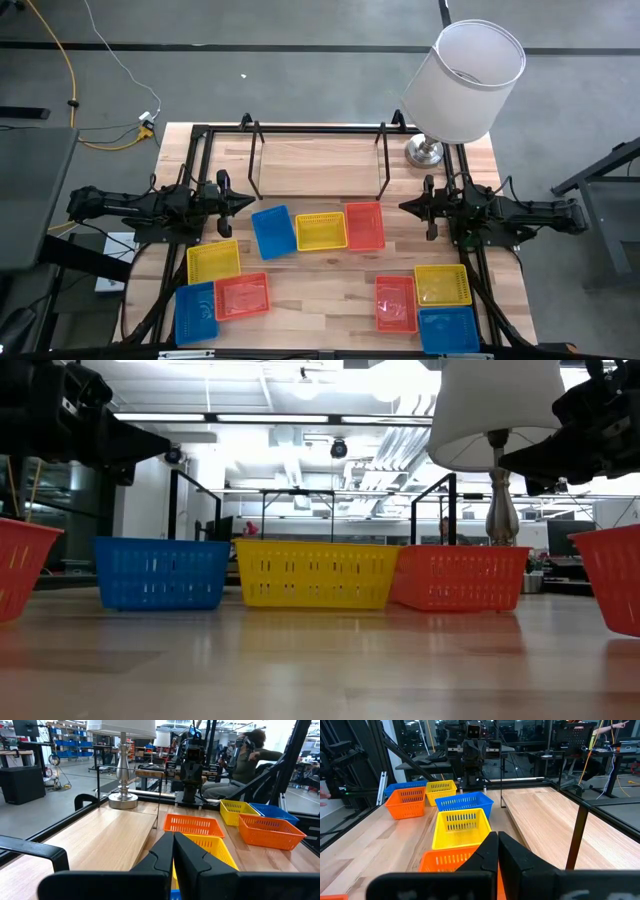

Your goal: Stack baskets on shelf by color

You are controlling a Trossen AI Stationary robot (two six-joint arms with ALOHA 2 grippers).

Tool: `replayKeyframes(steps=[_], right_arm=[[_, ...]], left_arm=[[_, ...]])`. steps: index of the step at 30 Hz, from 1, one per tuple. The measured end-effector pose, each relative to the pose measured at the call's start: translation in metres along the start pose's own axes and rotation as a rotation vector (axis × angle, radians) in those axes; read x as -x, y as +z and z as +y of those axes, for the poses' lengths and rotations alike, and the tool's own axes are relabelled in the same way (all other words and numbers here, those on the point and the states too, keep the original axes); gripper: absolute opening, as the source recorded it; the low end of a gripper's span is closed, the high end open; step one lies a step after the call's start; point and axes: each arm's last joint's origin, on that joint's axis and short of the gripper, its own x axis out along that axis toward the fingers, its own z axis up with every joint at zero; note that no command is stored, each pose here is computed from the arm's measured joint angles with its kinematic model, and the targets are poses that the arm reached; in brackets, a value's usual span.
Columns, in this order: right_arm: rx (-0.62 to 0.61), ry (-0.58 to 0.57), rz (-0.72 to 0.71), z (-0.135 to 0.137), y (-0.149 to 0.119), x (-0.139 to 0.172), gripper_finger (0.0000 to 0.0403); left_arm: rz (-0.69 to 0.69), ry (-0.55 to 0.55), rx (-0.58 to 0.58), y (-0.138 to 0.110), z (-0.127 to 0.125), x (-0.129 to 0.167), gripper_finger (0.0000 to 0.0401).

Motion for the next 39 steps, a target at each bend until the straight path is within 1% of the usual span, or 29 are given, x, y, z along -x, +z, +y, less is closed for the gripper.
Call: replayKeyframes(steps=[16, 18, 21, 23, 25, 27, 29, 32, 35, 39], right_arm=[[0.000, 0.000, 0.000, 0.000, 0.000, 0.000, 0.0000], [0.000, 0.000, -0.001, 0.000, 0.000, 0.000, 0.0000], [0.000, 0.000, 0.000, 0.000, 0.000, 0.000, 0.0000], [0.000, 0.000, -0.001, 0.000, 0.000, 0.000, 0.0000], [0.000, 0.000, 0.000, 0.000, 0.000, 0.000, 0.0000], [0.000, 0.000, 0.000, 0.000, 0.000, 0.000, 0.0000], [0.000, 0.000, -0.001, 0.000, 0.000, 0.000, 0.0000], [0.000, 0.000, -0.001, 0.000, 0.000, 0.000, 0.0000], [0.000, 0.000, -0.001, 0.000, 0.000, 0.000, 0.0000], [0.000, 0.000, -0.001, 0.000, 0.000, 0.000, 0.0000]], left_arm=[[-0.007, -0.001, 0.005, 0.001, 0.000, 0.000, 0.0003], [-0.053, -0.005, 0.016, 0.005, 0.000, 0.000, 0.0003], [-0.167, -0.044, 0.098, 0.017, -0.002, 0.001, 0.0003], [-0.168, -0.095, 0.103, 0.018, -0.004, 0.000, 0.0003], [-0.130, -0.107, 0.099, 0.021, -0.006, -0.002, 0.0006], [-0.074, -0.090, 0.098, 0.025, -0.008, -0.007, 0.0018], [0.009, -0.057, 0.080, 0.029, -0.011, -0.013, 0.0035], [0.130, -0.023, 0.042, 0.045, -0.019, -0.025, 0.0071], [0.343, 0.025, -0.014, 0.054, -0.026, -0.037, 0.0110], [0.637, 0.088, -0.053, 0.051, -0.034, -0.051, 0.0158]])
